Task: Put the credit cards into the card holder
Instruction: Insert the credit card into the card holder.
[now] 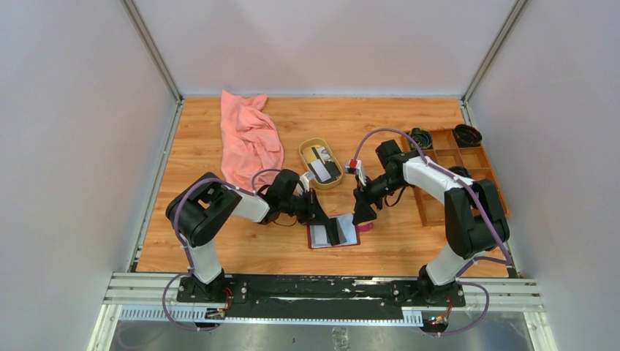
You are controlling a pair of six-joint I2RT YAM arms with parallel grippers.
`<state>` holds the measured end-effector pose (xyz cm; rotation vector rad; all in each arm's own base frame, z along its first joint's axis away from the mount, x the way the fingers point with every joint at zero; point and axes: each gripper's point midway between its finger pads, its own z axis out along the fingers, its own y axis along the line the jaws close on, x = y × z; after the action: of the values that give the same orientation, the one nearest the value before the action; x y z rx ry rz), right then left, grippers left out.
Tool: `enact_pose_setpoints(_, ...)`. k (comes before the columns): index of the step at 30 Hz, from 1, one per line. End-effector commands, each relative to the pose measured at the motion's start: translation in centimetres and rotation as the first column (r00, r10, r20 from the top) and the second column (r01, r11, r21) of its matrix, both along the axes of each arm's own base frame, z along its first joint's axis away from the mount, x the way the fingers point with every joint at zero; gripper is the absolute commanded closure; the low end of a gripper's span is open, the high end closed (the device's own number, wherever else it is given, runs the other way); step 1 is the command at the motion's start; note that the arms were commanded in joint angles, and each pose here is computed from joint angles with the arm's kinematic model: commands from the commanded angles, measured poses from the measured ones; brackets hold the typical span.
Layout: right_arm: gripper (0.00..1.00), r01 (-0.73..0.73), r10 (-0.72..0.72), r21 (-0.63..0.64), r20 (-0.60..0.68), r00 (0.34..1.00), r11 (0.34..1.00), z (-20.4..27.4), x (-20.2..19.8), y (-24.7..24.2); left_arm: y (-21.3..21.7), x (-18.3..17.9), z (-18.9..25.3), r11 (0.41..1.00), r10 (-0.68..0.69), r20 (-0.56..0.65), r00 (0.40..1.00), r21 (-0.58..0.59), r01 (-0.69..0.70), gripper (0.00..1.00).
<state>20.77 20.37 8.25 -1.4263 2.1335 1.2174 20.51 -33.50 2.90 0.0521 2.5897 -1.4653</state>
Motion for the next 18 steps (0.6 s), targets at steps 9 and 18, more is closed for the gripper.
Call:
enact_pose_setpoints(9, 0.33, -0.03, 0.03, 0.002, -0.007, 1.0, 1.0, 0.3, -0.6, 0.3, -0.5, -1.5, -2.3, 0.995, -0.045, -0.077, 0.996, 0.09, 0.052, 0.85)
enact_pose_setpoints(18, 0.33, -0.035, 0.035, 0.006, -0.01, 0.999, 0.999, 0.3, -0.7, 0.4, -1.1, 0.0, -0.6, 0.997, -0.013, 0.005, 1.0, 0.08, 0.013, 0.7)
